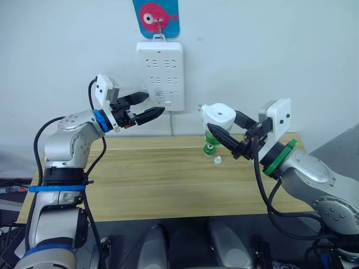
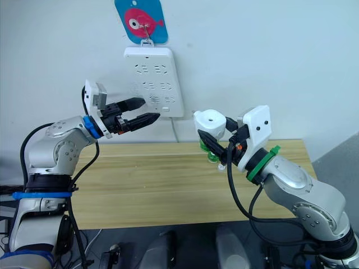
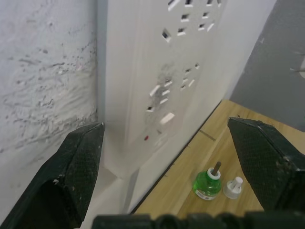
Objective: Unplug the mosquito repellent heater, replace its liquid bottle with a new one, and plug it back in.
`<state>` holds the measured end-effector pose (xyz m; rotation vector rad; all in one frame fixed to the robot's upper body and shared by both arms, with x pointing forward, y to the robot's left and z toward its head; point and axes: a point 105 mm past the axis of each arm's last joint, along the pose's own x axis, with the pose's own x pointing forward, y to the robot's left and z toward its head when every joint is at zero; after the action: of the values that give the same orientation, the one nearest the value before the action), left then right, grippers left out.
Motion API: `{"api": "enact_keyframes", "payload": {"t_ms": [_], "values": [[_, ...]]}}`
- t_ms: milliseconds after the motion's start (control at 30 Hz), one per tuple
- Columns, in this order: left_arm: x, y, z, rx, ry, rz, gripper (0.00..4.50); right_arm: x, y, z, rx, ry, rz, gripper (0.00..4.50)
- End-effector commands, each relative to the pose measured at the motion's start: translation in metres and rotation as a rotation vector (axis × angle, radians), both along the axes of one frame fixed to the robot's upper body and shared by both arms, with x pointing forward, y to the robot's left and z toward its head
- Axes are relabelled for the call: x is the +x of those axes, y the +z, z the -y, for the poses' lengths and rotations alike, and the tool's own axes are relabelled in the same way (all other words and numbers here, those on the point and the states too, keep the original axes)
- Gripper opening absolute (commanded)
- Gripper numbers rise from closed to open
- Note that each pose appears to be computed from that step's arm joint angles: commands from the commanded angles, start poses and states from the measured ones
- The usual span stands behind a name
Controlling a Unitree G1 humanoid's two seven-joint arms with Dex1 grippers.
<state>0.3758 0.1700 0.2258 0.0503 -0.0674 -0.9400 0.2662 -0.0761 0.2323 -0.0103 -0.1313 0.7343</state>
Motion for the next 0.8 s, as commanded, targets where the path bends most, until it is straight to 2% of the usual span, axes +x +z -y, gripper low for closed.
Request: {"api": "enact_keyframes", "payload": {"t_ms": [33, 200, 400, 600, 800], "values": [[0.003, 0.010, 0.005, 0.013, -0.037, 0.044, 4.50, -0.008, 0.012, -0.002, 0.064, 0.023, 0.039, 2.99], [0.006, 0.007, 0.010, 0.030, -0.079, 0.021, 4.50, -0.013, 0.018, -0.005, 0.250, 0.099, -0.072, 2.99], [0.008, 0.005, 0.016, 0.020, -0.131, -0.012, 4.50, -0.016, 0.028, -0.005, 0.350, 0.137, -0.141, 2.99], [0.021, 0.011, 0.010, 0.003, -0.060, 0.015, 4.50, -0.020, 0.031, -0.009, 0.369, 0.163, -0.192, 2.99], [0.021, 0.008, 0.007, -0.015, -0.046, 0.014, 4.50, -0.024, 0.032, -0.015, 0.311, 0.185, -0.185, 2.99]]}}
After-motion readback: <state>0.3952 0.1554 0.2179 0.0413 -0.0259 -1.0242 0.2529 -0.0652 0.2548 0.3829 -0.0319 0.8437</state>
